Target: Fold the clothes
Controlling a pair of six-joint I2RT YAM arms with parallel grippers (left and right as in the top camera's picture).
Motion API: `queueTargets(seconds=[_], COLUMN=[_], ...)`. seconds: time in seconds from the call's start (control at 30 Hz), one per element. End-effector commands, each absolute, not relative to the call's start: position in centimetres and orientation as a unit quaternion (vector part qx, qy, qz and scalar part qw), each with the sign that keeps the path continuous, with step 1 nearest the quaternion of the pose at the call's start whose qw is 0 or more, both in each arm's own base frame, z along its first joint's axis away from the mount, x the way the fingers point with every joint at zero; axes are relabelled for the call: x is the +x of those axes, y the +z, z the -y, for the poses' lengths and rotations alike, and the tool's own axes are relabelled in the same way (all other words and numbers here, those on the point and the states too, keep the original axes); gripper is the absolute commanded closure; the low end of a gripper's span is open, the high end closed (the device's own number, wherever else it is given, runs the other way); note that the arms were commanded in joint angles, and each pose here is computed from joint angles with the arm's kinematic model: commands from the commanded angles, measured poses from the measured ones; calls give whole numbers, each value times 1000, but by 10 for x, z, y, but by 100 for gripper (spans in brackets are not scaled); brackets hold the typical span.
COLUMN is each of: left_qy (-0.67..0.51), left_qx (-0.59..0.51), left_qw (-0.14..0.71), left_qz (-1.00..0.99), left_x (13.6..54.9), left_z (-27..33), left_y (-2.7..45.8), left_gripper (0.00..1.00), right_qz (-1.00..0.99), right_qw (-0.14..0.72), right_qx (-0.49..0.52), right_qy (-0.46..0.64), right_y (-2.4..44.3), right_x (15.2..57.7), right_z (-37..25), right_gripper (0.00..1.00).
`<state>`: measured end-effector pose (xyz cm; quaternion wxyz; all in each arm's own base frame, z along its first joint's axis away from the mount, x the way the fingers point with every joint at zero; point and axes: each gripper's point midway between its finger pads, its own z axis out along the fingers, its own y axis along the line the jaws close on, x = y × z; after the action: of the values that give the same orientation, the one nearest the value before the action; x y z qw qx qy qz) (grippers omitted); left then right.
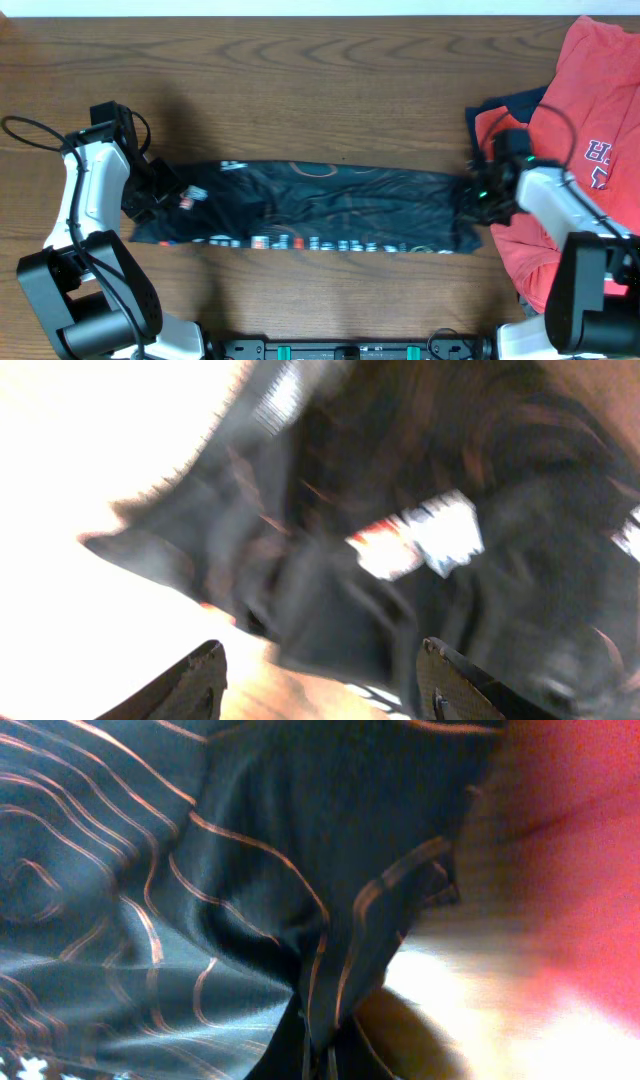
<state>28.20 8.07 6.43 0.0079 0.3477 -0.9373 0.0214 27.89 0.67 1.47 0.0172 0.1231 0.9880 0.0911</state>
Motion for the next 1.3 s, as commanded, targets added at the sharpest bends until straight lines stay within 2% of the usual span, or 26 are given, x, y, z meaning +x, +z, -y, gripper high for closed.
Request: queueTargets(seconds=[0.0, 0.13, 0.33, 0.53, 0.83, 1.27], left_qy=[21, 21, 21, 21, 21, 21], left_qx=[339, 339, 339, 339, 339, 339], left_qw=[10, 14, 13, 13, 14, 14], left_qz=[941, 940, 940, 940, 940, 941], left_x=[277, 276, 276, 276, 276, 275], left_z=[-79, -78, -78, -78, -78, -78], left_y=[69, 69, 69, 69, 69, 69], left_gripper=[37, 37, 37, 37, 37, 37], right_qz=[-985, -990, -993, -994, -990, -983], right_qw=[55, 51, 47, 22, -33, 17], right_qx=[156, 121, 38, 5, -33, -38], right_qy=[40, 46, 103, 107, 130, 180], right_y=[46, 74, 93, 83, 58, 58], right_x=[308, 316, 319, 303, 275, 291], right_z=[31, 19, -59, -125, -190, -239], right_gripper=[99, 99, 99, 99, 99, 99])
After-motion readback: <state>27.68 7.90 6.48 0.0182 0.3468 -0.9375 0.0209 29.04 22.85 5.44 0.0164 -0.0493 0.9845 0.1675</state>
